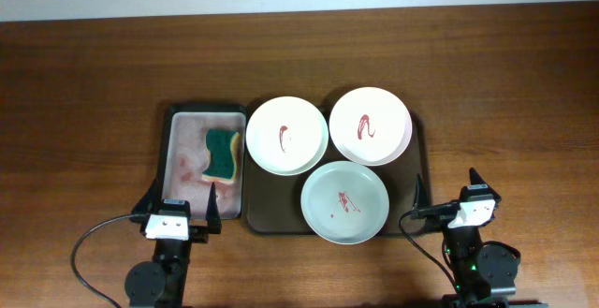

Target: Clean dirty plates on tray and stack at the side

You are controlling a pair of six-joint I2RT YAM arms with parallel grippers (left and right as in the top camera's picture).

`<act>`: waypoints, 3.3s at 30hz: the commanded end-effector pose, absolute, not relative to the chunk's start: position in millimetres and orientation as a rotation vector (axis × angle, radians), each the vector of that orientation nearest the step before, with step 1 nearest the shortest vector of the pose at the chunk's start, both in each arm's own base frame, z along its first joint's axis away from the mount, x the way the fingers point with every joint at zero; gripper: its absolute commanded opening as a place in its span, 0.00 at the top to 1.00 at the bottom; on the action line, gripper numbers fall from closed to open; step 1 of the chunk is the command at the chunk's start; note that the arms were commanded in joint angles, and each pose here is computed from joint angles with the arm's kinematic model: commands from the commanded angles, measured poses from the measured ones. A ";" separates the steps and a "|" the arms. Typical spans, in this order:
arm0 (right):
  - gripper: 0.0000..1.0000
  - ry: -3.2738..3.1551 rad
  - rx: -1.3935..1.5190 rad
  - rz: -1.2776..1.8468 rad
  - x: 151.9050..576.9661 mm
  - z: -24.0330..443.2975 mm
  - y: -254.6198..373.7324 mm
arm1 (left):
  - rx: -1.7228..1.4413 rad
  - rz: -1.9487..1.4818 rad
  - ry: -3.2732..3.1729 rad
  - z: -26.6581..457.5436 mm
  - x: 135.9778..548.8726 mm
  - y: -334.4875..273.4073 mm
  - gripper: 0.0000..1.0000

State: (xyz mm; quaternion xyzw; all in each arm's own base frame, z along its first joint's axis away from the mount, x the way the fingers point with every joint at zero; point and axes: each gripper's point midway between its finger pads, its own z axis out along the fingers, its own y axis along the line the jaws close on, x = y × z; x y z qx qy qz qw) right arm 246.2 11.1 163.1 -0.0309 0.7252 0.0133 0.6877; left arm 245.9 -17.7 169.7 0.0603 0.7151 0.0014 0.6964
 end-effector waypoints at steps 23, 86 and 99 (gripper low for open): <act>0.01 1.986 -0.001 0.208 252.9 214.1 25.1 | 0.188 -0.014 1.954 209.0 275.0 -22.9 0.01; 0.00 2.536 -0.036 0.563 260.3 194.3 68.7 | 0.195 -0.247 2.754 15.4 357.3 -54.9 0.36; 0.00 2.537 -0.036 0.563 260.3 194.2 68.6 | 0.257 -0.077 2.833 5.0 344.3 -54.2 1.00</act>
